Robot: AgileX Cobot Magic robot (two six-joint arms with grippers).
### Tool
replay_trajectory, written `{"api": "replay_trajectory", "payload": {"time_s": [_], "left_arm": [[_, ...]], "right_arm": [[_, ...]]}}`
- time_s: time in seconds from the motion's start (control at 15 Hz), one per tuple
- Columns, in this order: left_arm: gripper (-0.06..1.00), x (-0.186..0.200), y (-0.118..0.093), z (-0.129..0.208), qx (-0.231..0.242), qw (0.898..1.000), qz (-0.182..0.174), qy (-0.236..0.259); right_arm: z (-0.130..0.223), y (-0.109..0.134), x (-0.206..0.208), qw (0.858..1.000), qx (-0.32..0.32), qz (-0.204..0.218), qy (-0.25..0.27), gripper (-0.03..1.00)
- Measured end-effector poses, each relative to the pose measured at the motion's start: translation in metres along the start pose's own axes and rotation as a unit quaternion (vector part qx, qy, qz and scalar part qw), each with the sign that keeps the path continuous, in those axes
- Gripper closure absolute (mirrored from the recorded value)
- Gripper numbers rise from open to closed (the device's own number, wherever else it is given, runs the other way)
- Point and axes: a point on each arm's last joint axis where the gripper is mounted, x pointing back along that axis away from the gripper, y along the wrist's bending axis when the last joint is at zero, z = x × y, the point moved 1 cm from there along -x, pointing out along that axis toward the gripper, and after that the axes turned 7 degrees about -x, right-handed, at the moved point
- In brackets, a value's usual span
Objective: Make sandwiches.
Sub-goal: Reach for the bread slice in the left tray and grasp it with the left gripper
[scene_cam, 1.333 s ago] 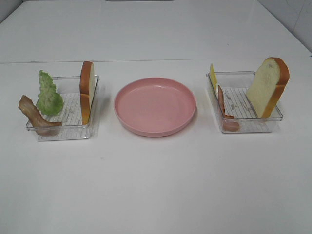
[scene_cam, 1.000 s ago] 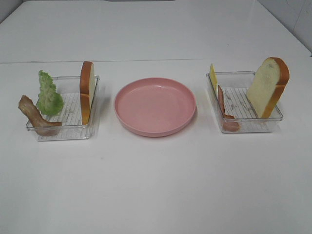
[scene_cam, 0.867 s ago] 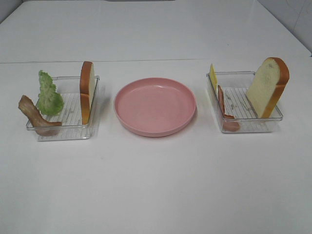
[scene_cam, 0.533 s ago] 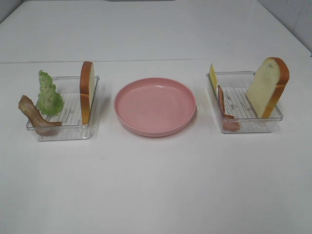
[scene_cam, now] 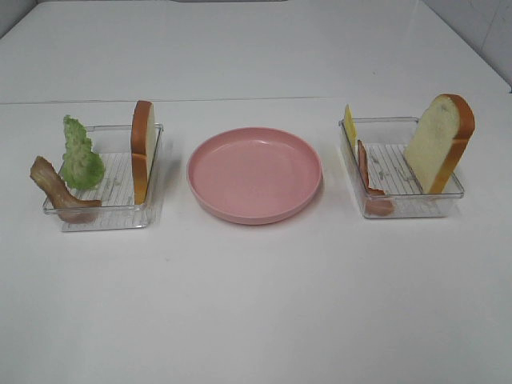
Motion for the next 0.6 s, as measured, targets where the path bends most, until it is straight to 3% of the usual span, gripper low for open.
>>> {"api": "replay_trajectory", "payload": {"time_s": [0.33, 0.6], "left_arm": [[0.34, 0.000, 0.000, -0.001, 0.000, 1.000, 0.000, -0.001], [0.34, -0.018, 0.004, -0.038, 0.029, 0.999, 0.008, -0.045]], "right_arm": [[0.000, 0.000, 0.000, 1.000, 0.000, 0.000, 0.000, 0.21], [0.000, 0.000, 0.000, 1.000, 0.000, 0.000, 0.000, 0.21]]}}
